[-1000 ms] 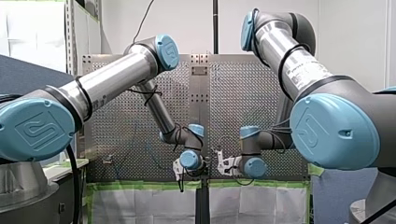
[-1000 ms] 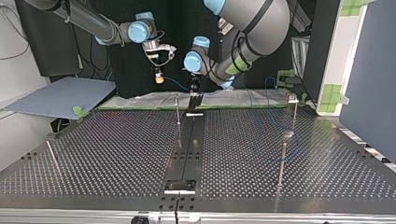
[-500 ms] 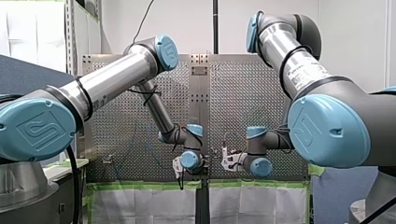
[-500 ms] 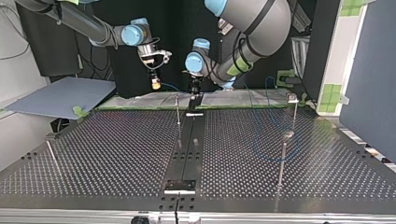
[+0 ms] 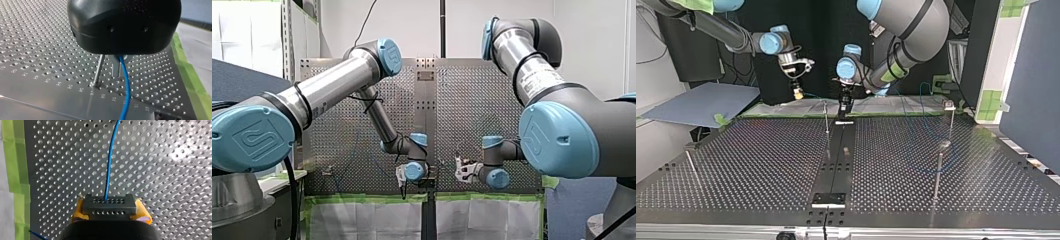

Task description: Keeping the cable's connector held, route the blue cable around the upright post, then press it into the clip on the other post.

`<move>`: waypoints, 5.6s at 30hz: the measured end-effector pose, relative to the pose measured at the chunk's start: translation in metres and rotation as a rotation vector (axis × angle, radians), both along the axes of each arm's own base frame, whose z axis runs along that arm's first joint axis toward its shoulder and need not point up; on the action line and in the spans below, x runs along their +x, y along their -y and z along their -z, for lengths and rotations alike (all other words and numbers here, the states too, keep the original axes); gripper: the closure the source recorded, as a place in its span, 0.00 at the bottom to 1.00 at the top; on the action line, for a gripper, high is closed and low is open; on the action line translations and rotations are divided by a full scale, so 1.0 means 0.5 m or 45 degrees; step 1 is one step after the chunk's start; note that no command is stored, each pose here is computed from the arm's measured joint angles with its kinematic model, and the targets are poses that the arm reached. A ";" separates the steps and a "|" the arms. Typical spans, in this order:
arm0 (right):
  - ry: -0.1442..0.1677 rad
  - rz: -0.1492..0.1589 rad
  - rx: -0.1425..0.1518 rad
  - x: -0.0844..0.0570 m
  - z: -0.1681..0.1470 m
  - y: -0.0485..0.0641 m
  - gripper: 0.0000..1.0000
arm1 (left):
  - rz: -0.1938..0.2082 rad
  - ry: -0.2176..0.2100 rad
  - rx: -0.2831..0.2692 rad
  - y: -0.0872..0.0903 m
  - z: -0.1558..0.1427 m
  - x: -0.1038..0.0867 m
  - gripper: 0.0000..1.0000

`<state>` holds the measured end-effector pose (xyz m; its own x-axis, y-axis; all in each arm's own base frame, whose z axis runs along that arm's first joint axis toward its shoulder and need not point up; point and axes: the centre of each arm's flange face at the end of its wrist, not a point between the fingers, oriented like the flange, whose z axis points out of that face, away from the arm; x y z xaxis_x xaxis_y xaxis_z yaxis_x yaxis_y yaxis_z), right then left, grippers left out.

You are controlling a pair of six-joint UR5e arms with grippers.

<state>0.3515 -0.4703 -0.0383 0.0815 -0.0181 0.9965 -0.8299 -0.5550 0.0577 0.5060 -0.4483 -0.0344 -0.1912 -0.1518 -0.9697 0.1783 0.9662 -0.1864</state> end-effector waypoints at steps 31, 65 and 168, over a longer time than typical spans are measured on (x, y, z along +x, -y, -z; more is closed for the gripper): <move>-0.008 -0.006 -0.001 -0.050 0.011 0.114 1.00 | 0.138 -0.043 0.170 0.010 0.011 -0.017 1.00; 0.052 0.030 -0.042 -0.069 -0.017 0.185 1.00 | 0.172 -0.063 0.093 -0.012 -0.038 0.091 1.00; 0.060 0.087 -0.062 -0.110 -0.036 0.327 1.00 | 0.319 -0.165 0.387 0.038 -0.184 0.072 0.00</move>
